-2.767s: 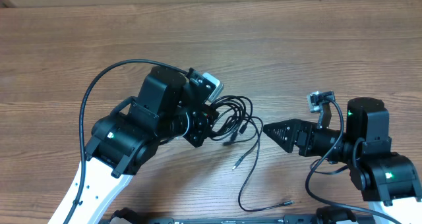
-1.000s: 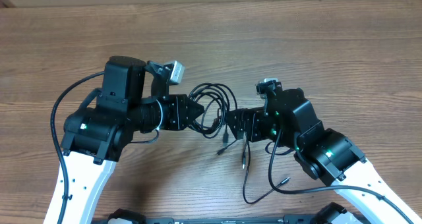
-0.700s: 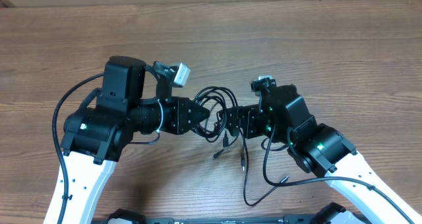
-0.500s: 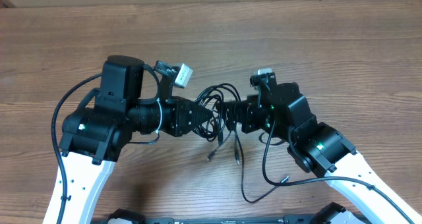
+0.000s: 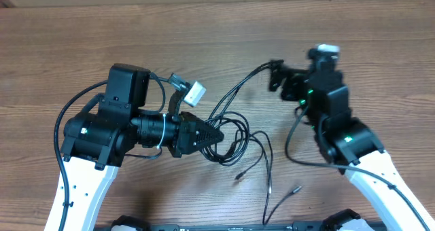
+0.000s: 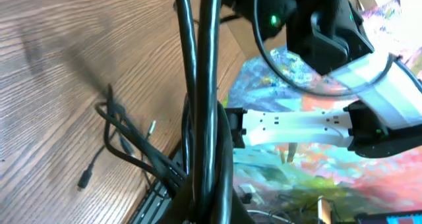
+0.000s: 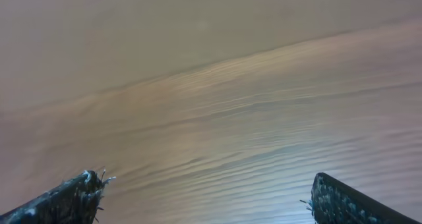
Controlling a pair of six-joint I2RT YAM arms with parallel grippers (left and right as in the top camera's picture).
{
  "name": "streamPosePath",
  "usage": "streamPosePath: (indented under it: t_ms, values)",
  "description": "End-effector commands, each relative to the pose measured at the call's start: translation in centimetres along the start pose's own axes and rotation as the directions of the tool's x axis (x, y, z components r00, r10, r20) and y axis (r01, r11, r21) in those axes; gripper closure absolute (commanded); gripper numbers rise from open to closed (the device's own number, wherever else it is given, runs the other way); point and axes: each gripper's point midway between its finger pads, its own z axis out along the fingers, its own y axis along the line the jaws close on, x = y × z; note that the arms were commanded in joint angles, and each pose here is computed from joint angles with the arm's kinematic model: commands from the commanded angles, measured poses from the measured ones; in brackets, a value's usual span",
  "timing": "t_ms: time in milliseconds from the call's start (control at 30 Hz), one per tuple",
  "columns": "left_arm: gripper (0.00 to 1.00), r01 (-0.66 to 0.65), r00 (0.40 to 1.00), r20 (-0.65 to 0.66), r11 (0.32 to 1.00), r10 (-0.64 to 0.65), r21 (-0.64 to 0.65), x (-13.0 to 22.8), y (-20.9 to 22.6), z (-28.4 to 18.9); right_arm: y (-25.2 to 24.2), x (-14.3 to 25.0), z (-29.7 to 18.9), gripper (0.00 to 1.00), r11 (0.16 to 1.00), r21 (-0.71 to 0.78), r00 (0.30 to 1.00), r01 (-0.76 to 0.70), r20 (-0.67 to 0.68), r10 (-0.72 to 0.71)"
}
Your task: Untangle cables
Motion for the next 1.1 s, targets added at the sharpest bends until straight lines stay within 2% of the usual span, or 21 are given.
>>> streamPosePath:
  t_ms: [0,100,267,400,467,600,733,800,933,1067]
  values:
    - [0.96,-0.097,0.995,0.011,0.995,0.097,0.030,-0.1,-1.3,-0.3,0.4,0.4,-0.1,0.00,0.997,-0.075,0.998,-0.017,-0.053,0.013]
    - [0.95,-0.109,0.994,0.021,0.994,0.108,0.025,-0.5,-1.2,-0.3,1.3,2.3,-0.4,0.00,0.990,-0.140,0.989,-0.024,-0.148,0.003]
    - [0.96,-0.097,0.994,0.044,0.995,0.097,0.005,-1.3,-0.9,-0.3,0.8,5.3,-1.0,0.00,0.991,-0.133,0.961,-0.030,-0.277,-0.008]
    - [0.96,0.056,0.996,0.081,0.987,-0.044,-0.151,-1.9,1.9,-0.5,0.8,7.0,-1.6,0.00,0.988,-0.146,0.936,-0.041,-0.352,-0.013]
    - [0.96,0.187,0.978,0.135,0.950,-0.157,-0.251,-2.2,3.9,-1.0,1.2,7.7,-1.9,0.00,0.984,-0.170,0.923,-0.054,-0.385,-0.016]
    - [0.96,0.420,0.901,0.275,0.832,-0.335,-0.363,-2.6,6.9,-2.1,2.7,9.5,-3.2,0.00,0.961,-0.256,0.878,-0.108,-0.478,-0.028]
    - [0.96,0.587,0.801,0.397,0.716,-0.448,-0.376,-2.8,8.6,-3.0,4.2,11.1,-4.8,0.01,0.928,-0.329,0.822,-0.177,-0.567,-0.044]
    - [0.95,0.629,0.769,0.433,0.681,-0.471,-0.375,-2.8,9.0,-3.3,5.3,11.5,-5.7,0.03,0.897,-0.381,0.795,-0.223,-0.604,-0.058]
    - [0.95,0.684,0.719,0.472,0.637,-0.510,-0.355,-2.8,9.3,-3.5,8.9,11.8,-9.1,0.07,0.758,-0.539,0.727,-0.367,-0.675,-0.128]
    - [0.96,0.764,0.634,0.512,0.572,-0.580,-0.298,-2.8,9.4,-3.5,11.2,12.3,-11.7,0.08,0.666,-0.594,0.670,-0.451,-0.718,-0.187]
